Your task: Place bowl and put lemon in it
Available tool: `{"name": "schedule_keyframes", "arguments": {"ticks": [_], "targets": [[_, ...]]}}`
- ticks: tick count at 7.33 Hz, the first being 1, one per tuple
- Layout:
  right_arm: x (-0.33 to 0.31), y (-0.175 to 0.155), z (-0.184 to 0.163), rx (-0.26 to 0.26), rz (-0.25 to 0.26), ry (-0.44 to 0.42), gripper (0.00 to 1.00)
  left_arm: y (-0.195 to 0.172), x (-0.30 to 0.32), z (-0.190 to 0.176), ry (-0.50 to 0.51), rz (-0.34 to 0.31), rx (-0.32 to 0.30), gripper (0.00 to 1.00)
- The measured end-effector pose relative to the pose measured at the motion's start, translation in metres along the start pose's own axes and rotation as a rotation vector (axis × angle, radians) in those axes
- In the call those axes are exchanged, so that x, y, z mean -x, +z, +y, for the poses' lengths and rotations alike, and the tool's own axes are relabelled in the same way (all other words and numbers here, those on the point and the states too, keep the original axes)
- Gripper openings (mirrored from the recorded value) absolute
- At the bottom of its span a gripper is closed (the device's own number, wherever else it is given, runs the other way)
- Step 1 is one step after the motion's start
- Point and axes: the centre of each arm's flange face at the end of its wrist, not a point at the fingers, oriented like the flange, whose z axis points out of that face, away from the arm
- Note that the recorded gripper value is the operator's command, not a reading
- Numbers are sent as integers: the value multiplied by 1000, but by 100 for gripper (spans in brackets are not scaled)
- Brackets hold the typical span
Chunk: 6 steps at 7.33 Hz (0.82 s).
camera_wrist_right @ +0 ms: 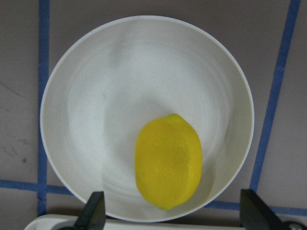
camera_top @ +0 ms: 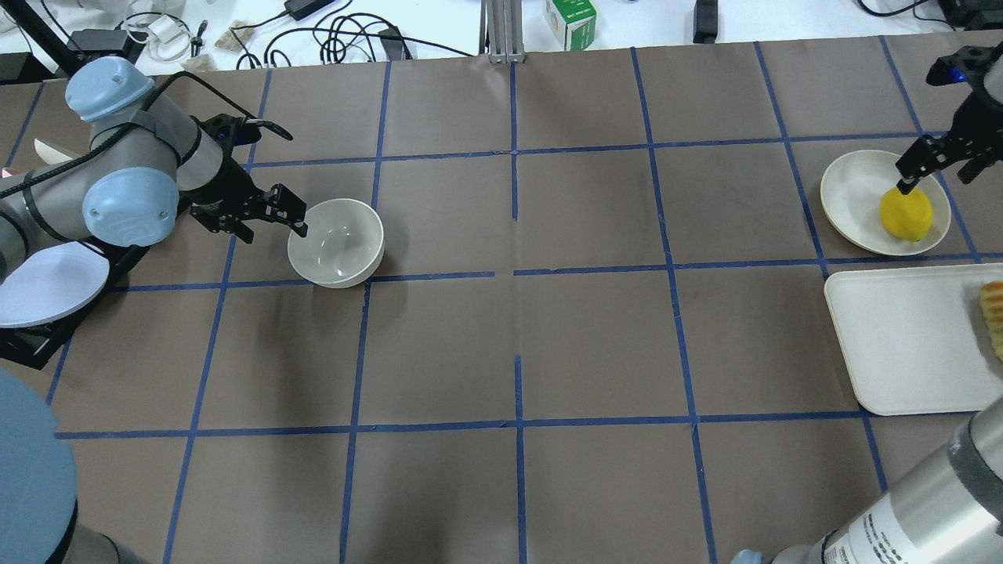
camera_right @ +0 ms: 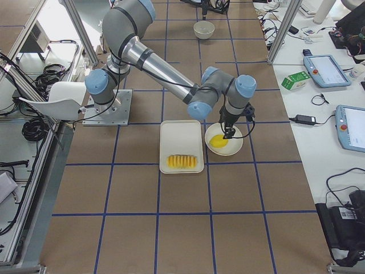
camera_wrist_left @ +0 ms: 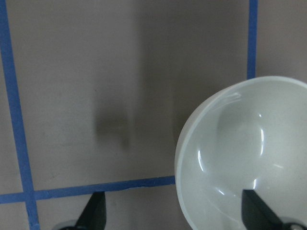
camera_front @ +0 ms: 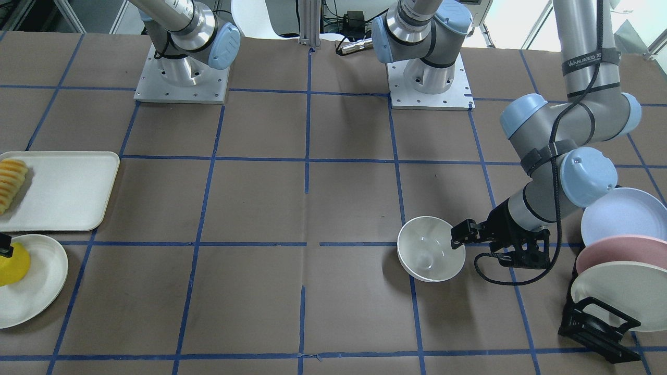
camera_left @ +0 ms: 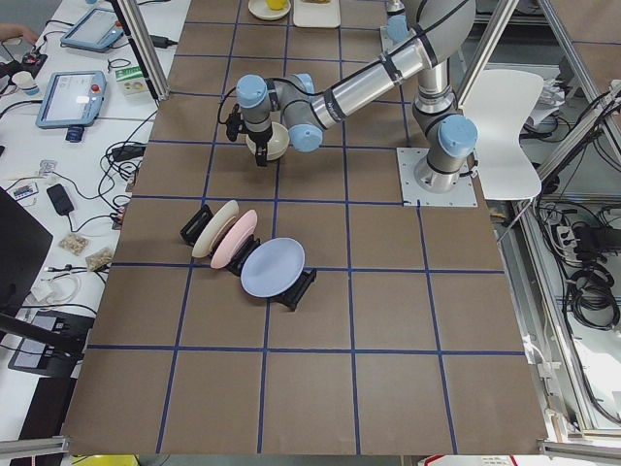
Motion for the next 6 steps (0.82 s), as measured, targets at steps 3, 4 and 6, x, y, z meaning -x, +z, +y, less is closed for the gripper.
{"name": "schedule_keyframes", "arguments": {"ticks": [3,4,6], "targets": [[5,43,3,-35,-19,-39,73,29,6,-9,7,-4,-15,53],[6,51,2,-41,-40,-56,52,33,6,-10,7,-2,-11,28],[5,54,1,-40,-52,-60,32,36,3,-10,10,1,-9,0]]}}
